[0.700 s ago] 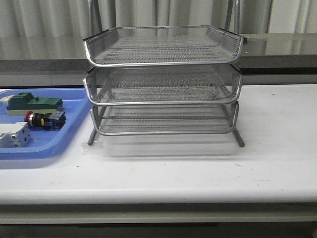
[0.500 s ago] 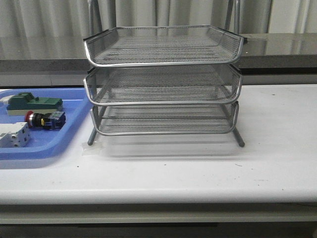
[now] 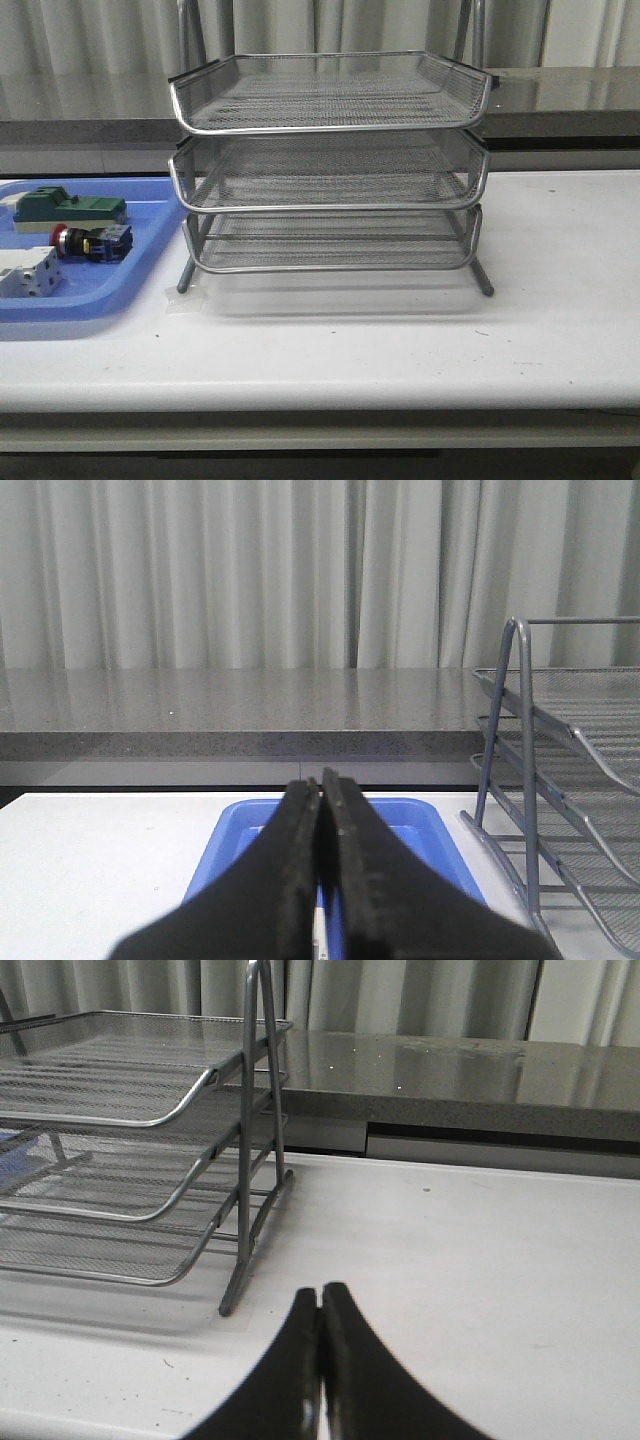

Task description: Place button on rack with both arms

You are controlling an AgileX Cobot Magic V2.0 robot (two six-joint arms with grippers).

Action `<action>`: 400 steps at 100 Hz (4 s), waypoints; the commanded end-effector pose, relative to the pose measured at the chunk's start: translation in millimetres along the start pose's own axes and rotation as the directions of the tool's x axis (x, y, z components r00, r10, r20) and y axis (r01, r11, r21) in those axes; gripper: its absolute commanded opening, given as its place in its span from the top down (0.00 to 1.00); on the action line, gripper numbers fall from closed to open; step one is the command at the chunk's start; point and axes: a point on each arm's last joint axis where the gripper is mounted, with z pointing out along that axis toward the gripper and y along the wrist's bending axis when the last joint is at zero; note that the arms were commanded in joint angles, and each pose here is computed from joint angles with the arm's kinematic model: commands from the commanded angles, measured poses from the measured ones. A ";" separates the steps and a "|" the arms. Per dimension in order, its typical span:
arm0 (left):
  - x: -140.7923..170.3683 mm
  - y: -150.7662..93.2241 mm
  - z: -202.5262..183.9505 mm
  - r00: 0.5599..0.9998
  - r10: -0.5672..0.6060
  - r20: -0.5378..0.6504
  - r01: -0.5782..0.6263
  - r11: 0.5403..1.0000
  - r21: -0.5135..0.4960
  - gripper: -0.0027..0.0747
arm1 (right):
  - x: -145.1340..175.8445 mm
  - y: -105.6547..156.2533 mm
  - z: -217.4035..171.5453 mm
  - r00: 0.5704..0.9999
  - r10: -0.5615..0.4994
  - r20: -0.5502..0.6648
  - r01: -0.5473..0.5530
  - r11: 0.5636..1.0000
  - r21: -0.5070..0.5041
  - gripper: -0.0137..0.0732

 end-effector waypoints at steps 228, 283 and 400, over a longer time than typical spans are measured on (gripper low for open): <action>5.4 0.3 0.7 0.999 -0.019 0.032 0.018 1.000 0.006 0.99 | -123.8 20.8 141.0 0.681 0.439 -0.586 -0.492 0.867 0.078 0.28; 5.4 0.3 0.7 0.999 -0.019 0.032 0.018 1.000 0.006 0.99 | -74.9 36.8 208.7 0.534 0.542 -0.649 -0.675 0.735 0.060 0.28; 5.4 0.3 0.7 0.999 -0.019 0.032 0.018 1.000 0.006 0.99 | -11.1 51.3 274.1 0.432 0.571 -0.698 -0.799 0.601 -0.003 0.28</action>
